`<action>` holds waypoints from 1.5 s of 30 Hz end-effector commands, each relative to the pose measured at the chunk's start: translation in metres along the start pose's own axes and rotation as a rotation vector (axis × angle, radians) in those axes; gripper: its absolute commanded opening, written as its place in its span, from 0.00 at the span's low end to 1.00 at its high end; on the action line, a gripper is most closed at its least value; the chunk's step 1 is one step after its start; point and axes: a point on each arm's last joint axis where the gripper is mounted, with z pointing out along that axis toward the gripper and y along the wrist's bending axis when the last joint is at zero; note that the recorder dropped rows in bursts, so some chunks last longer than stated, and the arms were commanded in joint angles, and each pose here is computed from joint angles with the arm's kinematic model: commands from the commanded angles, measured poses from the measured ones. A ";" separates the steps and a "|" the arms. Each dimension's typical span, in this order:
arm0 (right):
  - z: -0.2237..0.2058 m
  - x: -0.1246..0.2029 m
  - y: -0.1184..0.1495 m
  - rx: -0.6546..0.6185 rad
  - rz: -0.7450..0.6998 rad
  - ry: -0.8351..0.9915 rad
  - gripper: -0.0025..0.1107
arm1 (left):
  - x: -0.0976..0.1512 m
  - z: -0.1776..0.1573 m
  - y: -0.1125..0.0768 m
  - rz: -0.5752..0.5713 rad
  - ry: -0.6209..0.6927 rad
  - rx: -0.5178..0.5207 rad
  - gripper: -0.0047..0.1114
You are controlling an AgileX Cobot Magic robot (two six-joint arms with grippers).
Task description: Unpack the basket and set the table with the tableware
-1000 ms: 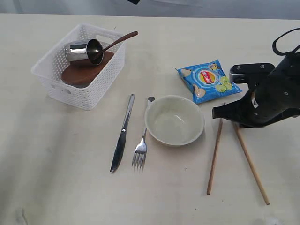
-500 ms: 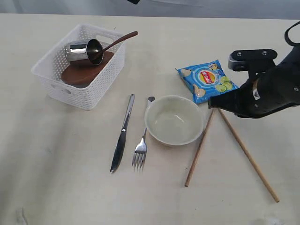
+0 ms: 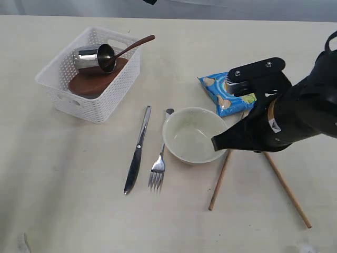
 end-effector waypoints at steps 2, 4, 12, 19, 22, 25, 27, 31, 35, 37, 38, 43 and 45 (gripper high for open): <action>-0.004 0.017 0.020 -0.073 -0.052 0.015 0.02 | 0.002 0.000 0.001 -0.011 0.004 0.003 0.04; -0.002 0.029 0.031 -0.118 -0.089 0.016 0.02 | 0.002 0.000 0.001 -0.011 0.004 0.003 0.04; 0.000 0.059 0.060 -0.284 -0.203 -0.048 0.02 | 0.003 0.000 0.002 -0.017 0.017 -0.007 0.04; -0.019 0.031 0.039 -0.312 -0.165 -0.251 0.02 | 0.022 -0.010 0.036 -0.307 0.172 -0.427 0.04; -0.030 0.018 0.017 -0.297 -0.102 -0.360 0.02 | 0.031 -0.016 0.044 -0.321 0.256 -0.548 0.04; -0.040 0.010 -0.007 -0.245 -0.050 -0.441 0.02 | 0.034 -0.015 0.046 -0.312 0.281 -0.556 0.04; -0.044 0.007 -0.021 -0.204 -0.023 -0.474 0.02 | 0.037 -0.009 0.050 -0.316 0.295 -0.550 0.09; -0.049 0.004 -0.039 -0.150 0.002 -0.516 0.02 | 0.047 0.008 0.063 -0.336 0.331 -0.533 0.32; -0.049 0.001 -0.044 -0.140 0.000 -0.537 0.02 | 0.057 0.032 0.082 -0.332 0.316 -0.548 0.53; -0.050 0.001 -0.043 -0.146 -0.001 -0.546 0.02 | 0.056 0.045 0.082 -0.275 0.320 -0.532 0.53; -0.050 0.000 -0.043 -0.148 -0.002 -0.550 0.02 | 0.055 0.051 0.081 -0.224 0.328 -0.520 0.53; -0.050 0.000 -0.043 -0.152 -0.002 -0.555 0.02 | 0.042 0.077 0.068 0.043 0.327 -0.476 0.53; -0.050 0.001 -0.043 -0.145 -0.001 -0.545 0.02 | 0.034 0.086 0.061 0.116 0.296 -0.478 0.53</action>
